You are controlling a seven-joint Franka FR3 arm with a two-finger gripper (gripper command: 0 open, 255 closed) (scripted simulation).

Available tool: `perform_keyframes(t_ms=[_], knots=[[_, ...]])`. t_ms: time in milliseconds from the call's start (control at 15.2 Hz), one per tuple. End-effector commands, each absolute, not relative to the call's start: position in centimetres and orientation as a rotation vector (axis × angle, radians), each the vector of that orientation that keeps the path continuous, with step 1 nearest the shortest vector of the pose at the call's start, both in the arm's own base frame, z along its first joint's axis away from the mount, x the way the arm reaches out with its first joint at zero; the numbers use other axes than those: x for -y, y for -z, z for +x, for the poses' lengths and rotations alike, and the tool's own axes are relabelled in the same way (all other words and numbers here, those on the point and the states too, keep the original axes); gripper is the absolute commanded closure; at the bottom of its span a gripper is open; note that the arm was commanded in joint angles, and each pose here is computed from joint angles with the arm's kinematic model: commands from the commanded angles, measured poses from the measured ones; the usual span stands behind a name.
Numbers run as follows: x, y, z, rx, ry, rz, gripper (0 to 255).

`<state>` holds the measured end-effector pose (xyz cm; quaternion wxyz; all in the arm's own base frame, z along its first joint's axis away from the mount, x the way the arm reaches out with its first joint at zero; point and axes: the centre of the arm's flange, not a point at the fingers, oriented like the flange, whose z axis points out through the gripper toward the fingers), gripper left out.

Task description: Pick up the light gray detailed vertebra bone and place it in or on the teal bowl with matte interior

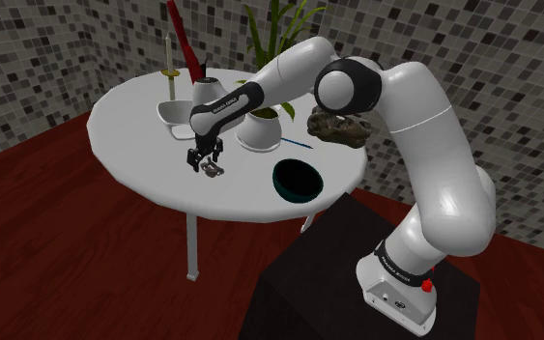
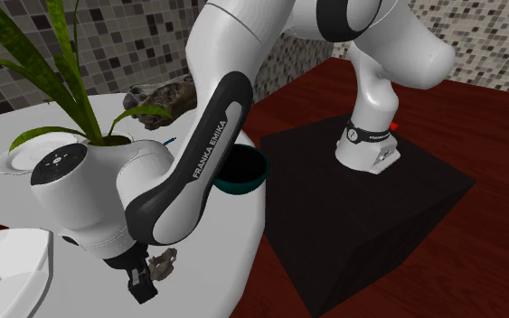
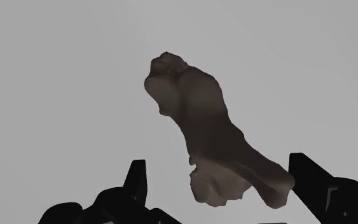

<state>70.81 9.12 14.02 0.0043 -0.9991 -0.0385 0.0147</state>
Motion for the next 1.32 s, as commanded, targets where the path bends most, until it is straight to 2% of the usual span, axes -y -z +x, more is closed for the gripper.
perform_keyframes(t_ms=[0,594,1254], knots=[[-9.1,-14.0,70.8,0.121,-0.046,-3.130,255],[-9.1,-14.0,70.8,0.121,-0.046,-3.130,255],[-9.1,-19.3,70.8,0.121,-0.046,-3.130,255]])
